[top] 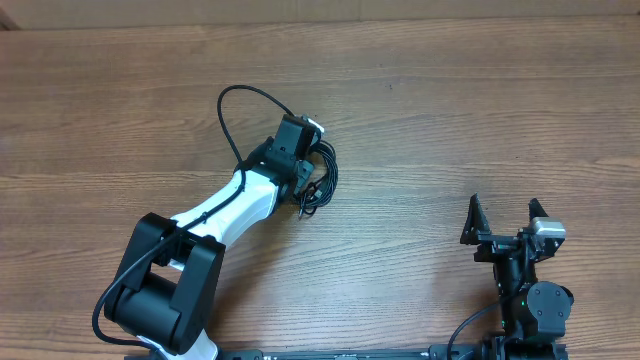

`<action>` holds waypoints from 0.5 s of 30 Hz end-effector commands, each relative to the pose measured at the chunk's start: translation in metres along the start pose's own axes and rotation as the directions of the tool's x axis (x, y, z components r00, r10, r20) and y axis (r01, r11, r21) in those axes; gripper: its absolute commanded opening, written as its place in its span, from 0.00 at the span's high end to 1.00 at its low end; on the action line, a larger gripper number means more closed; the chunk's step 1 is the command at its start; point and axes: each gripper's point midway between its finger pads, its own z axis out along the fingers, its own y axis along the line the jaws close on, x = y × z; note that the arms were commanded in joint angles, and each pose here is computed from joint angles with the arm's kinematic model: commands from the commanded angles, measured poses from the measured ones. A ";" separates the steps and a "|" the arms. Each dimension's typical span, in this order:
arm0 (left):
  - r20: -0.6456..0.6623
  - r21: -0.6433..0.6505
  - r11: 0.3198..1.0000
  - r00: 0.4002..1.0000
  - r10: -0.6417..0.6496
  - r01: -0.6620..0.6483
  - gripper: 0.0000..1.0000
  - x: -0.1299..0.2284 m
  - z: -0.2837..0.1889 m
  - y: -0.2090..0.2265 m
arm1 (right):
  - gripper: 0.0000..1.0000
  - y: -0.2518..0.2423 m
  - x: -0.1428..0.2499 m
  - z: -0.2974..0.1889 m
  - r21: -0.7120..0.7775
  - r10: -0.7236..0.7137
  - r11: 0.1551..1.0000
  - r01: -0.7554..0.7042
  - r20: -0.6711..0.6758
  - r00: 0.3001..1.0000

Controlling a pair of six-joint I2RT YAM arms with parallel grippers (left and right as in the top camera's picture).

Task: Untangle cables
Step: 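Lift the held coil with the left gripper and shift it rightward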

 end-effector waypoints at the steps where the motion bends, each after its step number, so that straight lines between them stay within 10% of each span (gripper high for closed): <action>1: 0.026 0.084 0.995 0.998 0.060 -0.062 0.96 -0.004 0.001 -0.017 | 0.00 0.000 0.002 0.000 -0.002 -0.003 1.000 0.003 0.004 1.000; 15: 0.302 0.316 0.945 0.953 -0.012 -0.088 0.96 -0.064 -0.083 -0.036 | 0.00 0.000 0.002 0.000 -0.002 -0.003 1.000 0.003 0.004 1.000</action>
